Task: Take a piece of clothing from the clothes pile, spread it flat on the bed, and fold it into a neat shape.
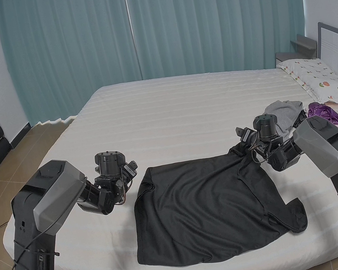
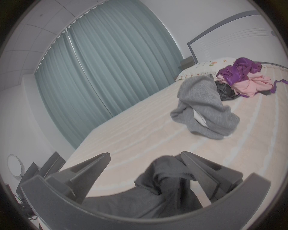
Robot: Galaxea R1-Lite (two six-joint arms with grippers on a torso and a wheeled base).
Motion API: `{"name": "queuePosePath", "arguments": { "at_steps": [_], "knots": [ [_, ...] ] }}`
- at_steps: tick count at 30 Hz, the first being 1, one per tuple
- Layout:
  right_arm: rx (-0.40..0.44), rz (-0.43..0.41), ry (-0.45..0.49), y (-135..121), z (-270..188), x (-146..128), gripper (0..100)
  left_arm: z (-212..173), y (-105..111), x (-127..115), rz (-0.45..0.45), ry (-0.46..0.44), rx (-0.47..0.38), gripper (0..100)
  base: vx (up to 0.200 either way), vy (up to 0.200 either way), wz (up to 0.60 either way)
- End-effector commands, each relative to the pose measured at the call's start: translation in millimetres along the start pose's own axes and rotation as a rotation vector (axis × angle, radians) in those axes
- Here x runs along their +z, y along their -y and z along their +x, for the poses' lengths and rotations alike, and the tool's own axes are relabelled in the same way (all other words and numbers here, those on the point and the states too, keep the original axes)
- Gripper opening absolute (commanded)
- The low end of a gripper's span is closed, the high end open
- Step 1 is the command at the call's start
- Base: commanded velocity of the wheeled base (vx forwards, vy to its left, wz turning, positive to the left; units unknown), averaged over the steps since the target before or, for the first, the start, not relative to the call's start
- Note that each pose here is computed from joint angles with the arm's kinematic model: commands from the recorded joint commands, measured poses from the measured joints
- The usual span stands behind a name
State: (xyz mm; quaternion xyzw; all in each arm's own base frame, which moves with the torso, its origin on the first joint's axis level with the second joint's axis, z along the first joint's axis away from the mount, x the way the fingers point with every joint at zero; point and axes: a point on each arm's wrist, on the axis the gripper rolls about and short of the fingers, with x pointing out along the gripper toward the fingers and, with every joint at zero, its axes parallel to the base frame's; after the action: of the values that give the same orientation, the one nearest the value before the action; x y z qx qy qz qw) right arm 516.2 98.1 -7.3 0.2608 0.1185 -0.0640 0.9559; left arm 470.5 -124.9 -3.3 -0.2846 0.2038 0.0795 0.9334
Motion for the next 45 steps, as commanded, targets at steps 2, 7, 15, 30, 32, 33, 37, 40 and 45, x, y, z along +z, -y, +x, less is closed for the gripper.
{"name": "queuePosePath", "arguments": {
  "at_steps": [2, 7, 15, 30, 32, 33, 37, 40, 45],
  "knots": [
    [-0.011, -0.010, -0.061, 9.9, -17.9, 8.2, 100, -52.5, -0.8, 26.3, -0.067, -0.018, 0.010, 100, 0.000, 0.000, 0.00],
    [0.009, -0.033, -0.195, 8.1, -53.0, 13.3, 100, -90.4, -18.8, 11.8, -0.108, -0.117, 0.052, 100, 0.000, 0.000, 0.00],
    [0.011, -0.066, -0.270, 3.5, -72.4, 1.1, 100, -130.8, -33.1, -6.7, -0.242, -0.216, 0.052, 100, 0.000, 0.000, 0.00],
    [-0.050, -0.157, -0.423, -17.3, -62.2, -37.4, 100, -127.5, -45.9, -31.7, -0.426, -0.312, 0.029, 100, 0.000, 0.000, 0.00],
    [-0.062, -0.163, -0.422, -18.0, -59.9, -38.6, 100, -127.6, -46.5, -32.3, -0.428, -0.307, 0.021, 100, 0.000, 0.000, 0.00],
    [-0.086, -0.169, -0.419, -18.8, -54.8, -39.9, 100, -126.9, -46.5, -32.5, -0.430, -0.291, 0.008, 100, 0.000, 0.000, 0.00],
    [-0.133, -0.183, -0.407, -15.1, -43.1, -45.3, 100, -127.8, -48.7, -34.4, -0.431, -0.287, 0.005, 100, 0.000, 0.000, 0.00],
    [-0.148, -0.182, -0.385, -12.9, -34.2, -50.1, 100, -127.8, -48.7, -34.3, -0.431, -0.286, 0.006, 100, 0.000, 0.000, 0.00],
    [-0.173, -0.187, -0.366, -8.7, -25.2, -58.9, 100, -127.7, -48.6, -35.1, -0.428, -0.287, 0.006, 100, 0.000, 0.000, 0.00]
  ]
}}
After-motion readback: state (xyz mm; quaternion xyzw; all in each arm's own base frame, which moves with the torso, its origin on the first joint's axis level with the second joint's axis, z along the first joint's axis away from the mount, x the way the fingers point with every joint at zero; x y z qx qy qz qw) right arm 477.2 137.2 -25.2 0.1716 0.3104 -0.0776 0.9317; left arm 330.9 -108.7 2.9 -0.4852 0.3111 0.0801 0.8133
